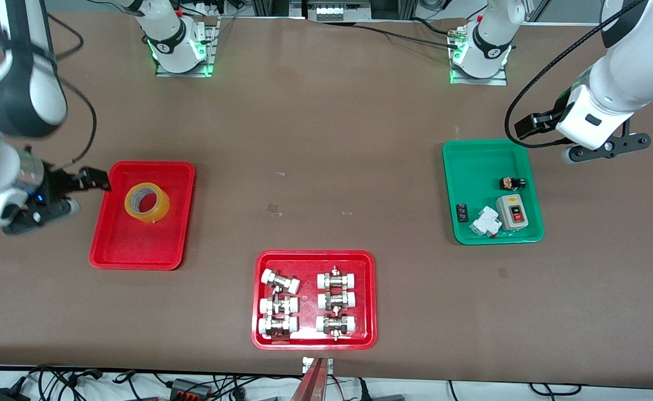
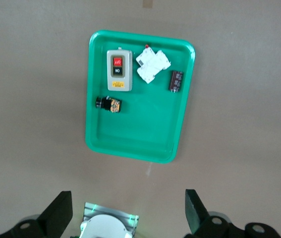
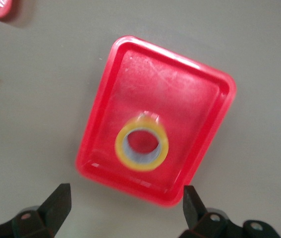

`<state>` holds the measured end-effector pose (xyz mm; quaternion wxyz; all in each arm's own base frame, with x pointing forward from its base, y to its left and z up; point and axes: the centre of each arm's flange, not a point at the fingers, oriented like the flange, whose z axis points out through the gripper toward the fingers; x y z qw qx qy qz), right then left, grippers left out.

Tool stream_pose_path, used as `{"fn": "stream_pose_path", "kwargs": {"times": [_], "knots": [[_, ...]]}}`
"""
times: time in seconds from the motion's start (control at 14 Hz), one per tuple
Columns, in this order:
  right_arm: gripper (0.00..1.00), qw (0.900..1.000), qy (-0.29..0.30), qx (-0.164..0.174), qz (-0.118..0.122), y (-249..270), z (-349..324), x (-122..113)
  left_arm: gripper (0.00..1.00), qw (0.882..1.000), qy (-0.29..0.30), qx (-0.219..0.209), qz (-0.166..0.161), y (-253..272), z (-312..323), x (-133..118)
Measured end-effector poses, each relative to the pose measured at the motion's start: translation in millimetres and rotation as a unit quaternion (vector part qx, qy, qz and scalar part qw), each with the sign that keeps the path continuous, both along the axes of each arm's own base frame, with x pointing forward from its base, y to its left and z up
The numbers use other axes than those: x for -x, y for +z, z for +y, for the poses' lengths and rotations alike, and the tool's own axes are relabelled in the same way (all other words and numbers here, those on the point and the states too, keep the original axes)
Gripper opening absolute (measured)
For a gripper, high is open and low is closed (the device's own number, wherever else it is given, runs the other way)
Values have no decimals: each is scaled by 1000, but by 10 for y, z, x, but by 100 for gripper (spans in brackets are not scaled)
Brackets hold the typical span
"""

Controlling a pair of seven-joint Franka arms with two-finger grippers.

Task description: Left arm passes tape to right arm into tray

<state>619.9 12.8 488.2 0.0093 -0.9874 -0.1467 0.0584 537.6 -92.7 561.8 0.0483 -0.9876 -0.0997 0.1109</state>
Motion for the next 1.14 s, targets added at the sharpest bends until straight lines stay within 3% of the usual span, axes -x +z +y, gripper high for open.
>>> {"fn": "stream_pose_path", "kwargs": {"times": [0.29, 0.64, 0.93, 1.14], "knots": [[100, 995, -100, 18, -4, 813, 358, 511, 100, 1000, -7, 0, 8, -7, -66, 16], [100, 990, -130, 34, -31, 1252, 335, 1058, 100, 1000, -7, -1, 11, -14, -61, 21], [100, 987, -149, 34, -55, 1449, 235, 1149, 100, 1000, -6, -1, 12, -20, -47, 18], [100, 984, -165, 37, -47, 1428, 252, 1142, 100, 1000, -4, -1, 14, -32, -25, 12]]}}
